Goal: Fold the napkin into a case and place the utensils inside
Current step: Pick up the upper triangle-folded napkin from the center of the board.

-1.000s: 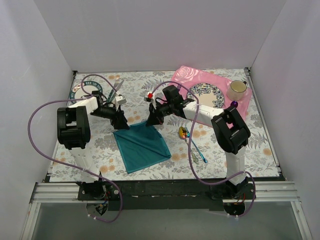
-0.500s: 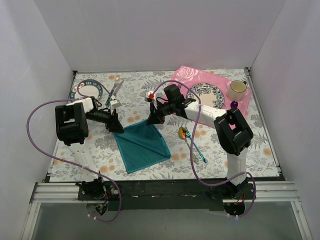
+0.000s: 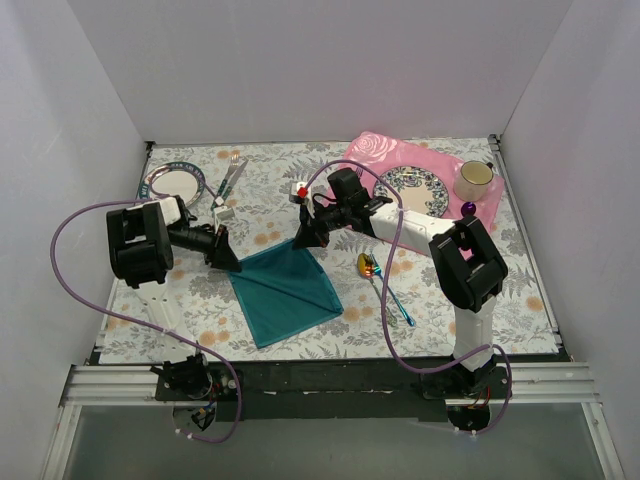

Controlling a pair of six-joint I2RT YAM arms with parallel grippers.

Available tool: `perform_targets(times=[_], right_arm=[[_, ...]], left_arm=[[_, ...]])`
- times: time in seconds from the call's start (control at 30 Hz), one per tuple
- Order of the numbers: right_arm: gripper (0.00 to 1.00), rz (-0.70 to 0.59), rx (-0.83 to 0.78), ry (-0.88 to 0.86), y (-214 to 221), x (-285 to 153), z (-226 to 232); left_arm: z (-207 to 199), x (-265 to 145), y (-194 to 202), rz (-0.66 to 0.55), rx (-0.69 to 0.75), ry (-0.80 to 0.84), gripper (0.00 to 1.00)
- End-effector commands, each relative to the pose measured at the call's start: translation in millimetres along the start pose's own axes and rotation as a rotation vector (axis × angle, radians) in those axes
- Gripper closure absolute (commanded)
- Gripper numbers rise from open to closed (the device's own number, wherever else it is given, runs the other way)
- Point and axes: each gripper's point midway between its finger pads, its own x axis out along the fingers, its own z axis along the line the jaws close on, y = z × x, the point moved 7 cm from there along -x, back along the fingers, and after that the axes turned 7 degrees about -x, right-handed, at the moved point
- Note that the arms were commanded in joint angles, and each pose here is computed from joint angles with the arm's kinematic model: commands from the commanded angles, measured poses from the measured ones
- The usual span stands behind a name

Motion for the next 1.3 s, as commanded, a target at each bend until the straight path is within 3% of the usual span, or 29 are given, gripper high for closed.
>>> perform_targets(times=[0.0, 0.33, 0.47, 0.5, 0.9, 1.03, 1.27], right_arm=[[0.99, -0.042, -0.071, 0.019, -24.2, -11.1, 3.7], [0.99, -0.041, -0.075, 0.023, -26.4, -12.1, 3.4], [0.99, -0.033, -0.074, 0.025, -24.3, -11.9, 3.2], [0.99, -0.032, -0.077, 0.028, -24.6, -12.3, 3.1], [0.99, 0.012, -0.104, 0.083, -22.8, -20.7, 1.4], [0.99, 0.037, -0.113, 0.144, -12.4, -23.6, 1.4], [0.99, 0.042, -0.155, 0.207, -10.4, -28.3, -2.3]], left_arm=[[1.3, -10.3, -3.5, -0.024, 0.025, -0.003, 0.75], [-0.8, -11.7, 3.2, -0.025, 0.013, 0.014, 0.78], [-1.6, -12.5, 3.8, -0.032, 0.007, 0.019, 0.92], [-2.0, -13.2, 3.0, -0.032, 0.010, 0.020, 1.00], [-25.2, -25.7, -4.0, -0.047, 0.027, -0.101, 1.00], [-34.6, -36.4, -13.2, -0.084, 0.112, -0.234, 1.00], [-48.6, -40.9, -15.3, -0.114, 0.153, -0.329, 1.00]])
